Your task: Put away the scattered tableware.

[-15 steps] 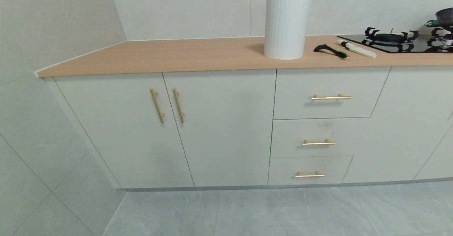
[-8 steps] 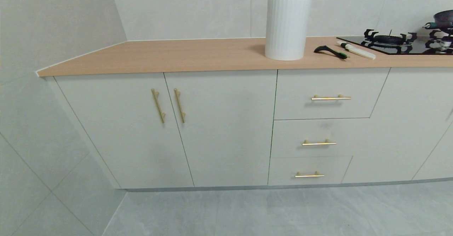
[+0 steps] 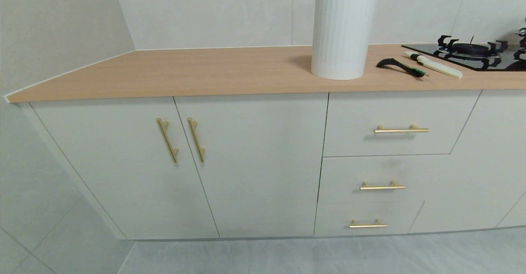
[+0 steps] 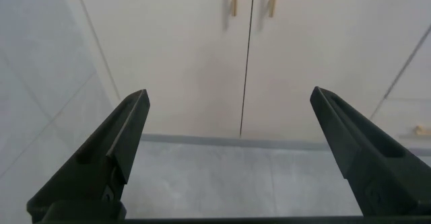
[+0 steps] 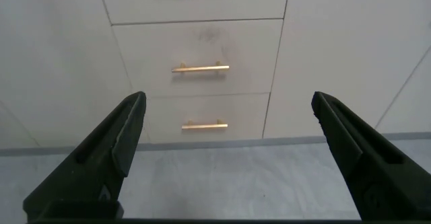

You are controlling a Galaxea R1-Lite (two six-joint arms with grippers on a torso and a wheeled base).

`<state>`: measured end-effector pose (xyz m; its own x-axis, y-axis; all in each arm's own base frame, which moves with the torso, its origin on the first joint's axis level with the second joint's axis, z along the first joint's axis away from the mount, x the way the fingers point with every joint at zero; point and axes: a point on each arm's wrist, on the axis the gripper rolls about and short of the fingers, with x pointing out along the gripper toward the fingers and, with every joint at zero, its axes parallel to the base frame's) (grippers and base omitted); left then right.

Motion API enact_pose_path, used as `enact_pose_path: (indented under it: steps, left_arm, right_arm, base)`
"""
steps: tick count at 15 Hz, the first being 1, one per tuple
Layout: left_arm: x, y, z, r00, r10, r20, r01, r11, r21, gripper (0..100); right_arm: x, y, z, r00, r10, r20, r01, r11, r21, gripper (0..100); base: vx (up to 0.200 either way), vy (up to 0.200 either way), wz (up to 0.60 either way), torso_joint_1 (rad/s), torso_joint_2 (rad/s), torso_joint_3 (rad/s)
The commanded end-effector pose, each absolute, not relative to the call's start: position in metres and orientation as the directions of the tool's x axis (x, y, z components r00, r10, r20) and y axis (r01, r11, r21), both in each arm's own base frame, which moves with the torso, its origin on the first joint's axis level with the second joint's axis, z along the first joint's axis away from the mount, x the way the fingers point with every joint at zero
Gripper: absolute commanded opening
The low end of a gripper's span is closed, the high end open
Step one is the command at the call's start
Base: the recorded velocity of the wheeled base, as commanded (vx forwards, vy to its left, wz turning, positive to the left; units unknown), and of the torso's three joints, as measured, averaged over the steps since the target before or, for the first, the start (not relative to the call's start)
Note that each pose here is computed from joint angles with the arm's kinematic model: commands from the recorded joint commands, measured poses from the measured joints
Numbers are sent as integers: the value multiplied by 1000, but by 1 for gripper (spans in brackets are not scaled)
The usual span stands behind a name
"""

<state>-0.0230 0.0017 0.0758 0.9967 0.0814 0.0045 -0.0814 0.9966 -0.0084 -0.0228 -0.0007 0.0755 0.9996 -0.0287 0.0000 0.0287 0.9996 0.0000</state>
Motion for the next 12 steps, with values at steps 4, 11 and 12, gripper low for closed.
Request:
enact_pose_path:
  steps: [4,11,12]
  left_arm:
    - [-23,2,76,997,83,3,-83,996,-17,100]
    - [-23,2,76,997,81,3,-81,997,-17,100]
    - [-23,2,76,997,83,3,-83,996,-17,100]
  right_arm:
    - [-23,-1,76,1000,-29,-2,29,1000,0,100]
    - [-23,-1,76,1000,-25,-3,25,1000,-6,100]
    - [-23,-1,76,1000,-25,-3,25,1000,-5,100]
  base:
    - [0,0,0,0,0,0]
    - [0,0,0,0,0,0]
    - [0,0,0,0,0,0]
